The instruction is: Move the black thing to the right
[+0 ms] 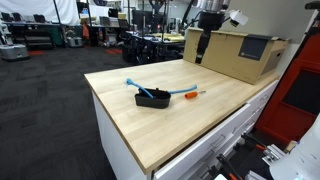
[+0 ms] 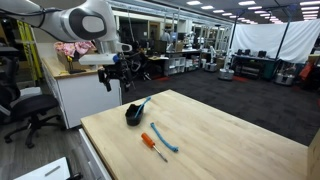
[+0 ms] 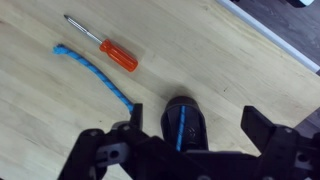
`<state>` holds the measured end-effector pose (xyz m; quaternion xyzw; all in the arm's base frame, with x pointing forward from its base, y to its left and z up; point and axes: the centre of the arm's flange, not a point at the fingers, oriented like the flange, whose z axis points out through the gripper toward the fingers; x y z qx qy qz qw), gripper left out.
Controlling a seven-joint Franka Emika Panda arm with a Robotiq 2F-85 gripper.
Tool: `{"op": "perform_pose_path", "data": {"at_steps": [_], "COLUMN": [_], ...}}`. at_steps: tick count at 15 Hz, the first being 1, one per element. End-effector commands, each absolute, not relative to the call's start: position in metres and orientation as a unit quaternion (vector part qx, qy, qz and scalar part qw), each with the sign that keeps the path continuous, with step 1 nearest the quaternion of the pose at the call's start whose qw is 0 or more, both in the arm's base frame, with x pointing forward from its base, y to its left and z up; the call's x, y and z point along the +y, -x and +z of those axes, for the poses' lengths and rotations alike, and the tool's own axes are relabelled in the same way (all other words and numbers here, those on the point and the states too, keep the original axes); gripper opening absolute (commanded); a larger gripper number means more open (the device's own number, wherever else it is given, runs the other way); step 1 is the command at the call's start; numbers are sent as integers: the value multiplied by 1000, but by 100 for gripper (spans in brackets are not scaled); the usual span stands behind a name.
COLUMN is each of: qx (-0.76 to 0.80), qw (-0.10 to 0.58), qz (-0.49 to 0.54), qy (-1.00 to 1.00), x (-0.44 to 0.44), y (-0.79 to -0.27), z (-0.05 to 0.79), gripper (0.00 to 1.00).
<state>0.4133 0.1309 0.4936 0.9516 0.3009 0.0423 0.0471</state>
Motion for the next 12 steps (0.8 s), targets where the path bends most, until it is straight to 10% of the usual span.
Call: {"op": "perform_pose_path", "data": {"at_steps": [1,12], "qx": [353,472], "qw": [24,7], "qz": [54,23], "qy": [-934,-881], "x": [164,249], "y": [-437,-465], "z": [473,384], "gripper": [100,100]}}
